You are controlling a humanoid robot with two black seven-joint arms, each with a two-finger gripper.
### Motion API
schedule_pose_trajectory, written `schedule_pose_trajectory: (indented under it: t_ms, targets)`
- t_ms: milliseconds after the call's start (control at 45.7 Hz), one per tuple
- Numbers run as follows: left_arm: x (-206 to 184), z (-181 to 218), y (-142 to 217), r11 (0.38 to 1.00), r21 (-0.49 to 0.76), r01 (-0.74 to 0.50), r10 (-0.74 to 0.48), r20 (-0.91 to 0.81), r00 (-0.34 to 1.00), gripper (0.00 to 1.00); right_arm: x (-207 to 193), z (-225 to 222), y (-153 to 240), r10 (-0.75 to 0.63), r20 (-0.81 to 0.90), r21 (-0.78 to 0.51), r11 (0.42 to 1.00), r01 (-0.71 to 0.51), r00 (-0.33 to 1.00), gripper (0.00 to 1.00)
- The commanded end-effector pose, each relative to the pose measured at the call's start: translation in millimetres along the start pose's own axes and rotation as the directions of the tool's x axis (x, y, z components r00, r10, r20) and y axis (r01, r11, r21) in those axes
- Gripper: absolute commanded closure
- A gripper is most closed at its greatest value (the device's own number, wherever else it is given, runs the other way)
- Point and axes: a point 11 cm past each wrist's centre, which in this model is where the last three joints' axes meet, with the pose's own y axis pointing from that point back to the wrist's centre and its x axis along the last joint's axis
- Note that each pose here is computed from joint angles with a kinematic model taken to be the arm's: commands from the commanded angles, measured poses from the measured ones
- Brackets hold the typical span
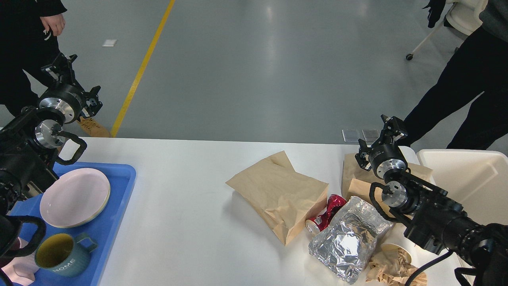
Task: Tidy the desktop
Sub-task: 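Raise the left gripper up and away from the stacked plates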
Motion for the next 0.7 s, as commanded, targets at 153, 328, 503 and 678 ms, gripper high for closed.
schedule_pose_trajectory:
  t_ms: [153,328,503,678]
  targets:
    - [-34.9,-22.9,-1.6,0.993,-0.105,0.054,-0.057,-0.025,0.998,0.04,-0.6,0.5,0.0,-0.001,0.002,-0.001,1.000,0.001,1.000,0.00]
    - [-22.8,-42.0,5.0,0.997,-0.072,0.037,-0.038,-0.017,0.999,0.04,-0.7,0.5,0.0,-0.001,0.000,-0.001,1.000,0.001,1.000,0.00]
    - [-8.3,-60.9,13.6,0.999,-0.049,0.016,-0.016,-0.005,1.000,0.04,0.0,0.0,0.0,0.000,0.000,0.000,1.000,0.000,1.000,0.00]
    - [-3.2,-63.7,18.0,0.995,-0.096,0.008,-0.007,0.005,1.000,0.04,0.1,0.0,0.0,0.000,0.001,0.000,1.000,0.000,1.000,0.00]
